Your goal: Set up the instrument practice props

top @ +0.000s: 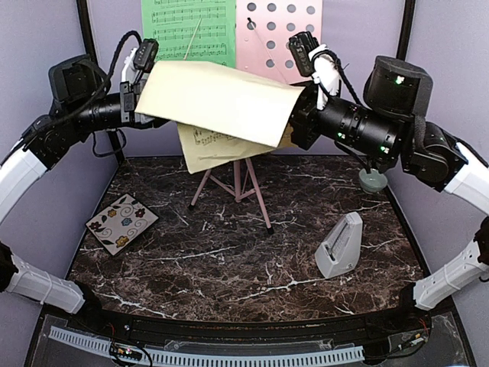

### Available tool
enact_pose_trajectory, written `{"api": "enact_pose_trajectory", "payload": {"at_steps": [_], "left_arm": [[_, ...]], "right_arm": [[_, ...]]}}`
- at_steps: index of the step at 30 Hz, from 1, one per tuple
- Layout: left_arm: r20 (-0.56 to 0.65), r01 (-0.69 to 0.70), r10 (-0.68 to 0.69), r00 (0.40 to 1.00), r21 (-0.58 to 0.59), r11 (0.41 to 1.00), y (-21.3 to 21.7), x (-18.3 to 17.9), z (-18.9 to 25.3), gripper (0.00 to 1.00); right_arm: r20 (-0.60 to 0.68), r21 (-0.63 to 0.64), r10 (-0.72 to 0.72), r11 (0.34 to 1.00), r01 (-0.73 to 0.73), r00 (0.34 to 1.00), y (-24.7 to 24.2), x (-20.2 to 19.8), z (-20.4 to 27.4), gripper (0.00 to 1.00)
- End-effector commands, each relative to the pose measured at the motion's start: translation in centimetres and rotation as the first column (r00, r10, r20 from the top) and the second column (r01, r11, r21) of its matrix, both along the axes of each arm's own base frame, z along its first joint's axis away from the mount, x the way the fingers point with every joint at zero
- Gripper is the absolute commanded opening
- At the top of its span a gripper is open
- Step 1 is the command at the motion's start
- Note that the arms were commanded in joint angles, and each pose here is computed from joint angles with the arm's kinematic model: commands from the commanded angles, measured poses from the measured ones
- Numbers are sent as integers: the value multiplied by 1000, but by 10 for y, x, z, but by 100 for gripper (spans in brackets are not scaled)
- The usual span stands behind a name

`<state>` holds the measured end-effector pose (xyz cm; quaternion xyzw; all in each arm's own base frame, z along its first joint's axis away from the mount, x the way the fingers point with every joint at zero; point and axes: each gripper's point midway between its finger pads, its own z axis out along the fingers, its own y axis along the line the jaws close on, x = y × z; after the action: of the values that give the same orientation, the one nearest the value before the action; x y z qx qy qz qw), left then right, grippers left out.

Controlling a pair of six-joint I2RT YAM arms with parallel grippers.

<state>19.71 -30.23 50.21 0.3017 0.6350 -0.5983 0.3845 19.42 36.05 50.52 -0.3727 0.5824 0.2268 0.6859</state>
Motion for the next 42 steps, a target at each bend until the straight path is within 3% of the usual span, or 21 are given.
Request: {"api": "enact_pose_trajectory", "payload": {"at_steps": [1,4,8,16,23,29,35,38,42], "left_arm": [[231,-87,126,965,-171,981,28,-15,38,64],[307,-112,188,933,-248,962,37,-18,49,75],[370,-98,192,909,-258,961,35,-17,55,85],[369,-150,221,903,-211,966,30,-2,51,87],[367,-304,308,878,-71,950,39,17,33,98],[360,-164,180,915,-76,984,25,2,41,98],[384,34,26,923,-148,988,15,-24,49,78],[385,65,8,923,-175,982,14,-27,52,60],[383,79,2,924,-197,977,11,-24,59,29]], "right_arm": [[-169,135,40,991,-17,985,-1,1,11,0],[-278,147,102,987,-63,955,6,-3,-5,0],[-343,160,185,978,-136,921,13,-11,-14,0],[-338,169,294,954,-250,894,13,-27,-12,0],[-326,120,329,944,-307,886,11,-38,-17,0],[-341,104,382,923,-369,859,19,-47,-22,0],[-348,119,421,906,-406,838,25,-52,-17,0],[-355,141,431,902,-408,829,24,-50,-13,0],[-359,170,425,905,-389,831,22,-42,-7,0]]}}
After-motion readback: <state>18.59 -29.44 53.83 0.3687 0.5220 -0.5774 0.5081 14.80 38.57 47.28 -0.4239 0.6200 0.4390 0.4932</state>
